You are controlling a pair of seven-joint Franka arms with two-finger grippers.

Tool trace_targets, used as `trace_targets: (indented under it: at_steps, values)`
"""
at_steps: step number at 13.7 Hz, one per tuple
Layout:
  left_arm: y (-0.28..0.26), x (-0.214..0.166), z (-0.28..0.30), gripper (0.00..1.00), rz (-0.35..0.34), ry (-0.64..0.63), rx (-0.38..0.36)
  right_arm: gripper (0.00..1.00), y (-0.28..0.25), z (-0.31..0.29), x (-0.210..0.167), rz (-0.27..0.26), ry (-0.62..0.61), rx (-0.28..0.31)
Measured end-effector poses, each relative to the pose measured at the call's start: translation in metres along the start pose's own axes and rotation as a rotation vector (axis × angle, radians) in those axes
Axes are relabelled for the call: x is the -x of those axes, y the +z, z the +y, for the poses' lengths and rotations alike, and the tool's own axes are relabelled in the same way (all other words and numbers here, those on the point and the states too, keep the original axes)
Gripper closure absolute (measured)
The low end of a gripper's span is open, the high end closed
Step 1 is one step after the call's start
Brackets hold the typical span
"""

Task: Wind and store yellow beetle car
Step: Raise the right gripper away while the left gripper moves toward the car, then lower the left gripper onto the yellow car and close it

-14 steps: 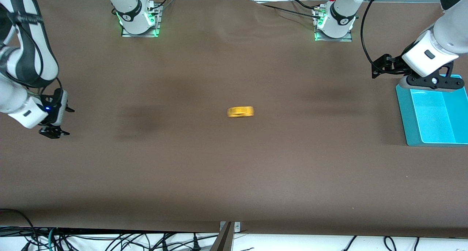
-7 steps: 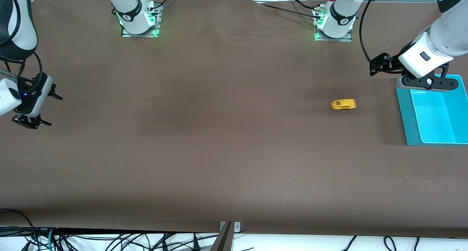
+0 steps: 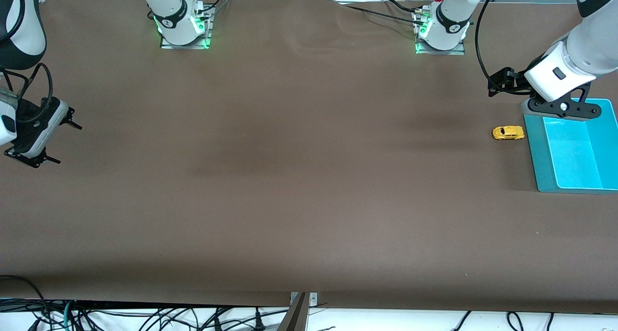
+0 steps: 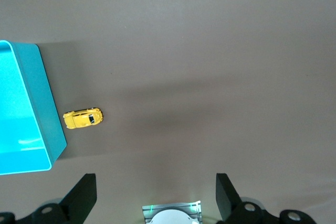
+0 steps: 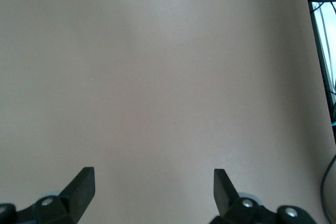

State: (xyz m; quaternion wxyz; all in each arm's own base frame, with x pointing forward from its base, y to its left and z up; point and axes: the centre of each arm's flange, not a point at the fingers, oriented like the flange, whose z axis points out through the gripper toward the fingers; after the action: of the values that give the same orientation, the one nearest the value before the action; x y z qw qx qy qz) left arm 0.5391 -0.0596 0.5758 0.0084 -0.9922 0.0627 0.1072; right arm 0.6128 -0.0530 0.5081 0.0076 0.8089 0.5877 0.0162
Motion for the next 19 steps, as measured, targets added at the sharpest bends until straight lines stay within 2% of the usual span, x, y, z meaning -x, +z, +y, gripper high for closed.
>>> trace_targets:
  at_steps: [3, 8, 11, 13, 16, 17, 19]
  values:
    - [0.006, -0.001, -0.001, 0.00, -0.027, 0.057, 0.002, 0.00, -0.007, 0.000, 0.000, -0.002, 0.115, -0.006]
    - [0.017, -0.008, -0.022, 0.00, -0.048, 0.289, 0.020, 0.00, -0.012, -0.007, 0.002, -0.031, 0.479, -0.054]
    - [0.028, -0.012, -0.051, 0.00, -0.066, 0.539, 0.034, 0.00, -0.018, -0.013, -0.004, -0.040, 0.697, -0.072]
    - [0.035, -0.015, -0.062, 0.00, -0.087, 0.638, 0.038, 0.00, -0.022, -0.022, -0.014, -0.045, 0.820, -0.103]
    - [0.052, -0.018, -0.076, 0.00, -0.110, 0.777, 0.047, 0.00, -0.030, -0.034, -0.030, -0.061, 0.966, -0.114]
    - [0.058, -0.021, -0.080, 0.00, -0.106, 0.826, 0.034, 0.00, -0.034, -0.039, -0.037, -0.069, 1.008, -0.114]
    - [0.078, -0.033, -0.087, 0.00, -0.083, 0.973, -0.042, 0.00, -0.042, -0.047, -0.049, -0.075, 1.069, -0.105]
